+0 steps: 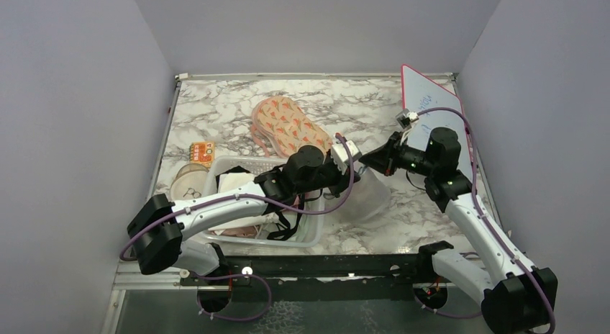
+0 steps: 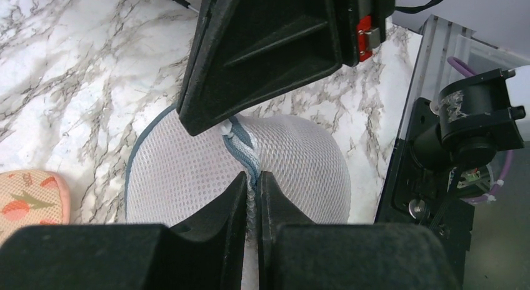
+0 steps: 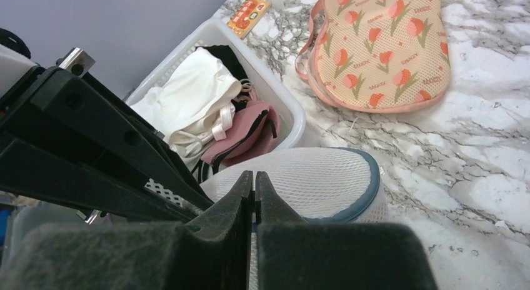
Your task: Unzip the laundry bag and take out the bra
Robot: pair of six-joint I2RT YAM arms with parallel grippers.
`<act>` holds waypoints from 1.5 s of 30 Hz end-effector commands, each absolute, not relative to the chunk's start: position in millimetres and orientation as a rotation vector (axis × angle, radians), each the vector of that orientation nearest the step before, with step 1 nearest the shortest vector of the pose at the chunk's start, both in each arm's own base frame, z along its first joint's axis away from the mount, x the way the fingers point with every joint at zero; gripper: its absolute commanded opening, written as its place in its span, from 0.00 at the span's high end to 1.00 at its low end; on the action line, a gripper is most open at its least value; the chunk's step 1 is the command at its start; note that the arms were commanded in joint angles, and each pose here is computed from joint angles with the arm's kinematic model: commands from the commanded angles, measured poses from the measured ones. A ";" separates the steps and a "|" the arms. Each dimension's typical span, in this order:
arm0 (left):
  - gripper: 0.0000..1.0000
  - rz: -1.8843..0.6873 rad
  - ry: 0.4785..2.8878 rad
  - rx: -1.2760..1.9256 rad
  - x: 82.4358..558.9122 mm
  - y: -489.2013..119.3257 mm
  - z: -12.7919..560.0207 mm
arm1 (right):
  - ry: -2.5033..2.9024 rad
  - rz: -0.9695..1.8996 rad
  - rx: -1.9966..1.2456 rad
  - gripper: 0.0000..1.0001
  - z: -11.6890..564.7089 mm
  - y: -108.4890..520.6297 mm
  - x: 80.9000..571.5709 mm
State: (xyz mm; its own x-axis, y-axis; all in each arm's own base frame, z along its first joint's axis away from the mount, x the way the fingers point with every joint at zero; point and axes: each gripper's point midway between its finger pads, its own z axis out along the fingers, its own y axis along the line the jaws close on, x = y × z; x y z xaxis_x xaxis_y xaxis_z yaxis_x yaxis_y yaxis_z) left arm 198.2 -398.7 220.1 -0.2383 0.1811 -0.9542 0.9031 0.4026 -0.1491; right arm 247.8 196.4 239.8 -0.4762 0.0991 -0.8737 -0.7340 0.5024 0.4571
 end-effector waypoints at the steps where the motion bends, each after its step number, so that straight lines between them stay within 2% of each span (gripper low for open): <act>1: 1.00 -1.026 1.523 1.007 178.7 -401.1 256.3 | 1.790 1.044 -0.387 0.99 244.8 187.5 268.1; 8: 1.00 -1.017 1.452 1.023 173.2 -396.3 267.9 | 1.772 1.052 -0.254 0.99 243.5 167.3 282.3; 13: 1.00 -1.014 1.406 1.041 166.9 -393.9 277.1 | 1.770 1.161 -0.197 0.99 240.0 156.7 285.8; 19: 1.00 -0.982 1.456 1.012 172.3 -392.8 271.7 | 1.726 1.139 -0.383 0.99 262.5 160.5 273.9; 22: 0.95 -0.947 1.511 0.993 179.7 -393.0 263.2 | 1.729 1.124 -0.480 0.99 268.6 162.1 262.8; 25: 0.82 -0.915 1.562 0.990 185.3 -394.1 254.8 | 1.719 1.146 -0.535 0.99 270.7 166.4 250.4; 32: 0.43 -0.940 1.599 1.010 183.1 -401.2 244.6 | 1.711 1.170 -0.607 0.99 275.6 175.1 228.5; 36: 0.31 -0.978 1.588 1.037 177.0 -405.1 244.6 | 1.727 1.206 -0.616 0.99 268.5 181.6 221.8; 38: 0.32 -0.978 1.583 1.033 177.4 -405.0 244.6 | 1.737 1.230 -0.626 0.99 262.6 186.9 218.9; 43: 0.47 -0.945 1.600 1.028 182.1 -403.9 241.2 | 1.747 1.248 -0.651 0.99 257.6 194.8 213.5; 45: 0.49 -0.911 1.599 1.025 186.0 -400.8 243.3 | 1.749 1.251 -0.655 0.99 257.5 195.4 212.4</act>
